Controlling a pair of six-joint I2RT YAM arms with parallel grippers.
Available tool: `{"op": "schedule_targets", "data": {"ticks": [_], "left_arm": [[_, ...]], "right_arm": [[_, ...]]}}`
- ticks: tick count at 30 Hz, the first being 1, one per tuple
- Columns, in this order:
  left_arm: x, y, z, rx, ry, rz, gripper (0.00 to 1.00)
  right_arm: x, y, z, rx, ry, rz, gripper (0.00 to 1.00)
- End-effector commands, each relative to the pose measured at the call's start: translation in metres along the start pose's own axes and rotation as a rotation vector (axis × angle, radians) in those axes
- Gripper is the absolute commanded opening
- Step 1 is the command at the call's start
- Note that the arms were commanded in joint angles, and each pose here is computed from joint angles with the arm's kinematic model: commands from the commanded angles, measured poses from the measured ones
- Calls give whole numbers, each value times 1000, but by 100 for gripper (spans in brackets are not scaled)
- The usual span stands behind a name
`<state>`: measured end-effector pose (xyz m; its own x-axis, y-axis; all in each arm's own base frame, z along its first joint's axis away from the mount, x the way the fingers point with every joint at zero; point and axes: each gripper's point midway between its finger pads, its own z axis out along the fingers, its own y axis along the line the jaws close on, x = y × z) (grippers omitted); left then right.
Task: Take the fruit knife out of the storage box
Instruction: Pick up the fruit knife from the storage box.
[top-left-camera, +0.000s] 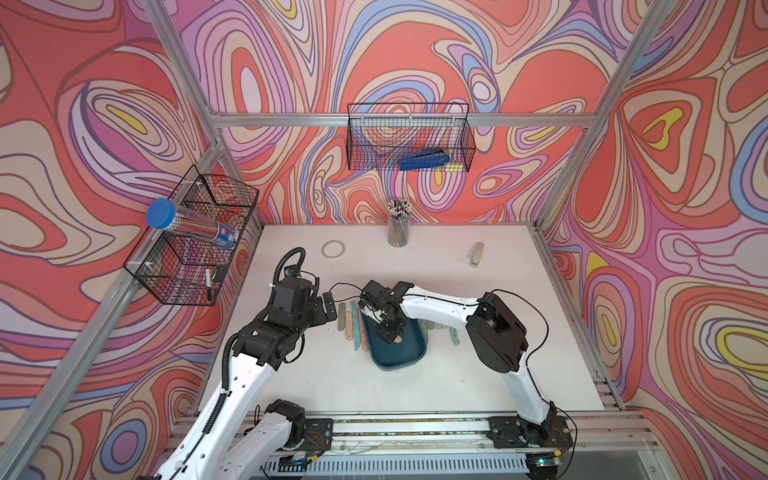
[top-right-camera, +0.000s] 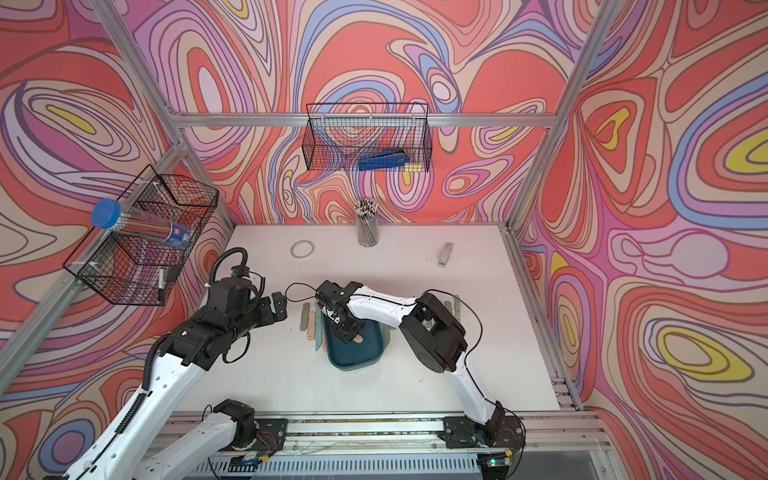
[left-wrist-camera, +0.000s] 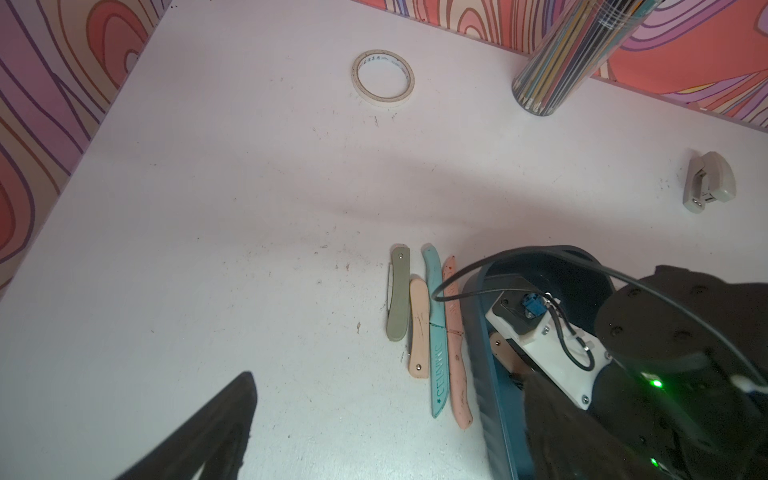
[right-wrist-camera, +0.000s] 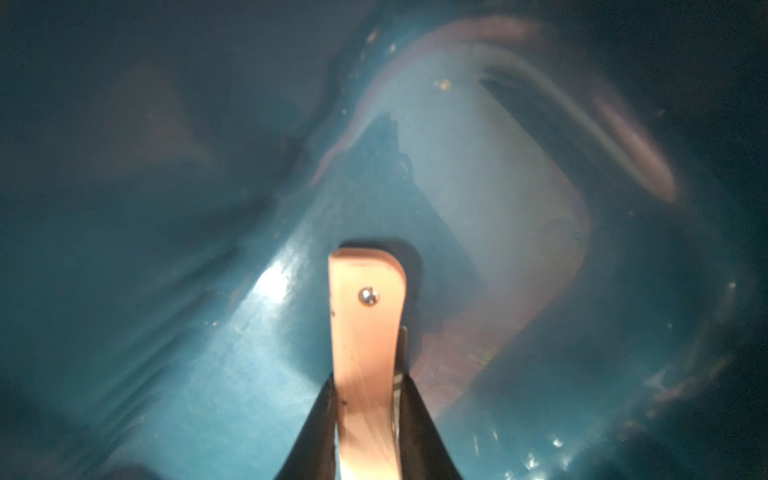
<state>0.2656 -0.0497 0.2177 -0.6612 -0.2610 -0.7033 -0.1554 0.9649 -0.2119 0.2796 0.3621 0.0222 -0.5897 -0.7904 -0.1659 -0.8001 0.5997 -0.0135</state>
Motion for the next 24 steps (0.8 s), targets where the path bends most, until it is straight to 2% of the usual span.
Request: {"op": "schedule_targets", "data": {"ticks": [1, 6, 10, 14, 19, 24], "left_arm": [[7, 3, 5, -9, 22, -14, 100], [8, 2, 6, -7, 26, -16, 100], [8, 3, 6, -9, 24, -17, 100], [9, 2, 8, -5, 31, -15, 100], [15, -5, 17, 19, 73, -10, 100], [18, -11, 22, 44, 93, -7, 100]], "right_arm": [[1, 3, -8, -14, -7, 42, 21], [-10, 3, -30, -38, -79, 100, 16], [-13, -4, -48, -48, -113, 162, 16], [-17, -22, -81, -81, -192, 267, 16], [0, -78, -122, -62, -277, 449, 17], [65, -166, -139, 29, -291, 696, 17]]}}
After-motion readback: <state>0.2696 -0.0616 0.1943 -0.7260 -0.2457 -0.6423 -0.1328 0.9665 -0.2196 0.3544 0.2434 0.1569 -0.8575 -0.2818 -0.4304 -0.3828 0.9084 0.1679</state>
